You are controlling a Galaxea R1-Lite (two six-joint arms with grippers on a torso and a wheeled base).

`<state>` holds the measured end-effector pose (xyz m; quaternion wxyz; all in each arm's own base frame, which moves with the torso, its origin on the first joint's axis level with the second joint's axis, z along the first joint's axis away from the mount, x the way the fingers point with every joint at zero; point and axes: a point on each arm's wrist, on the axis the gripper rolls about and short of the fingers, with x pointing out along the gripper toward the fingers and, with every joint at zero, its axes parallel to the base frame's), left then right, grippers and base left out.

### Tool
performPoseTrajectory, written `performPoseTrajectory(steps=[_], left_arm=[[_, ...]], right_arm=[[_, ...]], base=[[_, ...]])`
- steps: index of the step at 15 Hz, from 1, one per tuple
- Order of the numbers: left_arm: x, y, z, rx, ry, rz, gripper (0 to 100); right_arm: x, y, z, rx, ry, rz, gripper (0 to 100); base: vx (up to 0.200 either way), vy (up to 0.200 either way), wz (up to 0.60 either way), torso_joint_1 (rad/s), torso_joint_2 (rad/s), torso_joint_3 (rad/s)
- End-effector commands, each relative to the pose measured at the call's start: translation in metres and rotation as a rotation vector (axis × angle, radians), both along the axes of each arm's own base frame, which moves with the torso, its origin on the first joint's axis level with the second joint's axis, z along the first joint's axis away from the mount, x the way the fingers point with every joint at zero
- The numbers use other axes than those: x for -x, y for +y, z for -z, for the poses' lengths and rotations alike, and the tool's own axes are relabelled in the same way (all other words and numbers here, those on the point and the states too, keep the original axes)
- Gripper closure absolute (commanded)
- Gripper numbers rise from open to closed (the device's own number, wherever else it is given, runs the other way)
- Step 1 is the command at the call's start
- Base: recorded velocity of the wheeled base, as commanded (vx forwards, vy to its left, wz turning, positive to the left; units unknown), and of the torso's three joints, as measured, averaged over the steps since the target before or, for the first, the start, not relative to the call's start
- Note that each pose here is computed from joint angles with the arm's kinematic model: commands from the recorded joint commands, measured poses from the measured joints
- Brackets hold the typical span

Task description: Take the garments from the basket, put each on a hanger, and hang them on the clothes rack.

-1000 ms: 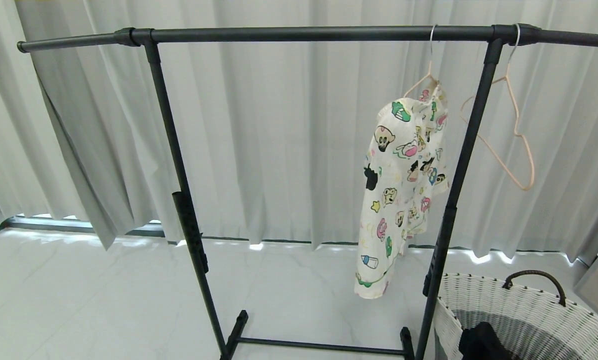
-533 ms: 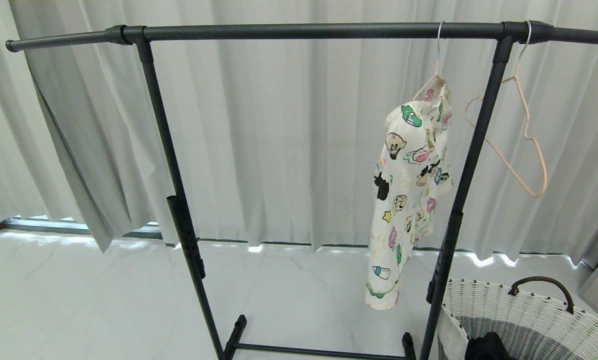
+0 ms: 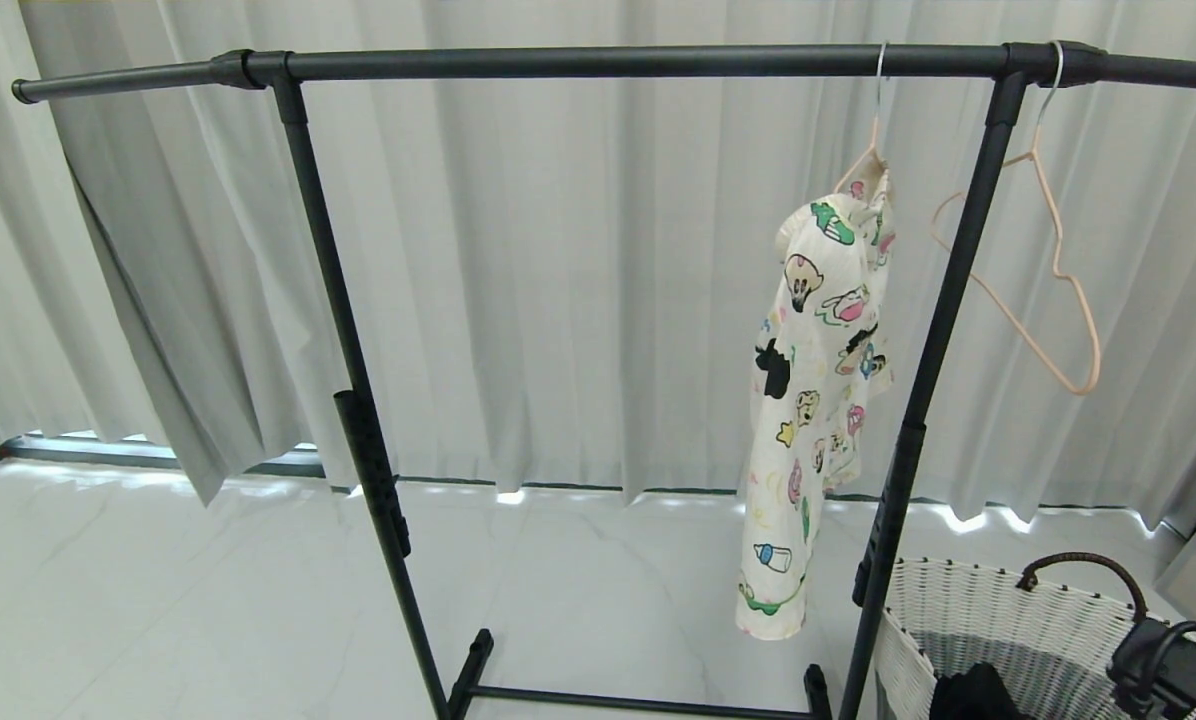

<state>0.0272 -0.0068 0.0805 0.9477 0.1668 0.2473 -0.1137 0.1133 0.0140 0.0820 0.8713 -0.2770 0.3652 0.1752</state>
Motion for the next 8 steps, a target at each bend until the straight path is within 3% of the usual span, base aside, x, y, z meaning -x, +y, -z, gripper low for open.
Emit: performPoseTrajectory(steps=[1,3,8], left_arm=[[0.001,0.0,0.0,0.015,-0.012,0.013,0],[0.002,0.0,0.0,0.081,-0.007,-0.024,0],[0.004,0.002,-0.001,0.103,-0.034,-0.027,0]], right_arm=[[-0.025,0.012,0.025,0.003,0.121,-0.097,0],[-0.039,0.017,0.036,-0.003,0.133,-0.118,0],[-0.068,0.022,0.056,0.009,0.167,-0.112,0]], base=[[0.0,0.0,0.0,0.0,0.0,0.0],[0.0,0.0,0.0,0.0,0.0,0.0],[0.0,0.0,0.0,0.0,0.0,0.0]])
